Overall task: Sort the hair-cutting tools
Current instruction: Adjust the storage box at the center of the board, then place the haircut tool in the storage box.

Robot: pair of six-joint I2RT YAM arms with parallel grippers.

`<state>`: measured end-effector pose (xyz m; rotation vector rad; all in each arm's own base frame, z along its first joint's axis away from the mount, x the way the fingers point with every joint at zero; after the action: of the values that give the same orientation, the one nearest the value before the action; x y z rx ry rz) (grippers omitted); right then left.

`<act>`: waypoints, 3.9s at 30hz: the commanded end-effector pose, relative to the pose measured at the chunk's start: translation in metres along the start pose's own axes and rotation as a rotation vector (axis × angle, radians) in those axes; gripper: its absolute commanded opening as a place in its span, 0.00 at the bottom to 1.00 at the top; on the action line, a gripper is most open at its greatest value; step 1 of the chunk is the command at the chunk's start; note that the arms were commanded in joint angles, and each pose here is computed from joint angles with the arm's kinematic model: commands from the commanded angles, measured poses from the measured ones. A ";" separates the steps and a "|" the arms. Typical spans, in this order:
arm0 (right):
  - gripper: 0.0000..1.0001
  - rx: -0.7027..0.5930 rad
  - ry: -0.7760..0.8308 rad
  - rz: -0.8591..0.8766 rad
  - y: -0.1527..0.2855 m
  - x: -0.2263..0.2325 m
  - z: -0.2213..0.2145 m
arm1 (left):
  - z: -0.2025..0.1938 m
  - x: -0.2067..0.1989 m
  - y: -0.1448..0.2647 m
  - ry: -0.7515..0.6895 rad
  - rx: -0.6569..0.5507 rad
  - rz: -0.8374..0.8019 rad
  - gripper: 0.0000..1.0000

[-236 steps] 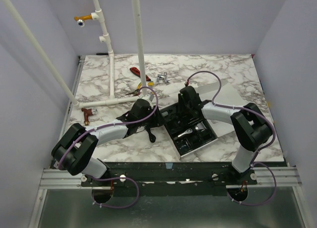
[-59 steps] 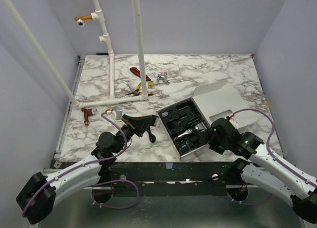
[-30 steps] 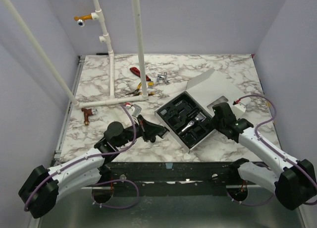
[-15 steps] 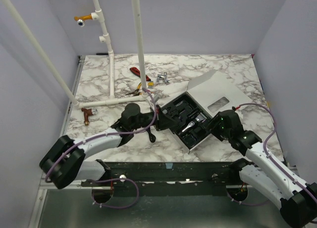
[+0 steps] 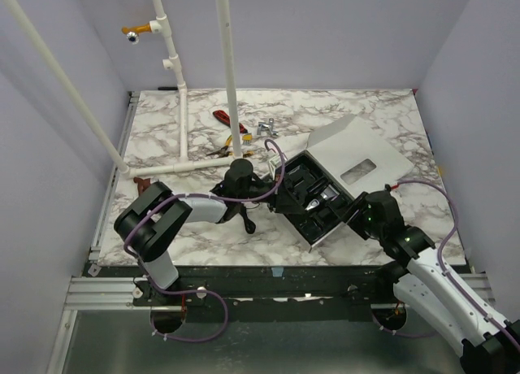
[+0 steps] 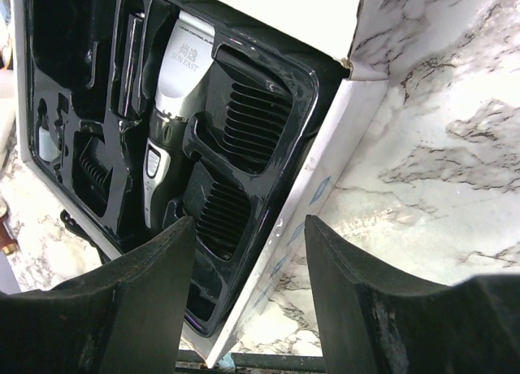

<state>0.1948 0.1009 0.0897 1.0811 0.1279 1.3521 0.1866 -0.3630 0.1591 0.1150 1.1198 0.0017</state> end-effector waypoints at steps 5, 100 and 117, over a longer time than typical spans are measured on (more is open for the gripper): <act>0.59 0.005 -0.024 0.022 0.003 -0.001 -0.005 | 0.020 0.018 -0.022 -0.001 -0.171 0.090 0.00; 0.59 0.021 -0.007 0.049 0.001 0.000 -0.011 | -0.049 0.061 -0.046 -0.286 -0.017 0.583 0.00; 0.59 0.024 -0.018 0.053 0.003 -0.003 -0.014 | -0.016 0.035 -0.031 -0.334 -0.186 0.607 0.11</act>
<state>0.1874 0.1032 0.0859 1.1071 0.0926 1.3764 0.1799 -0.3859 0.1232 0.2505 0.7302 0.5802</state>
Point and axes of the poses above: each gripper's point midway between its finger pads, its own y axis back along the fingers, its own x axis along the line the jaws close on, z = x × y, the point moved 1 cm from there along y, back along the fingers, and after that the axes turned 8 degrees about y, right-handed, at the moved point
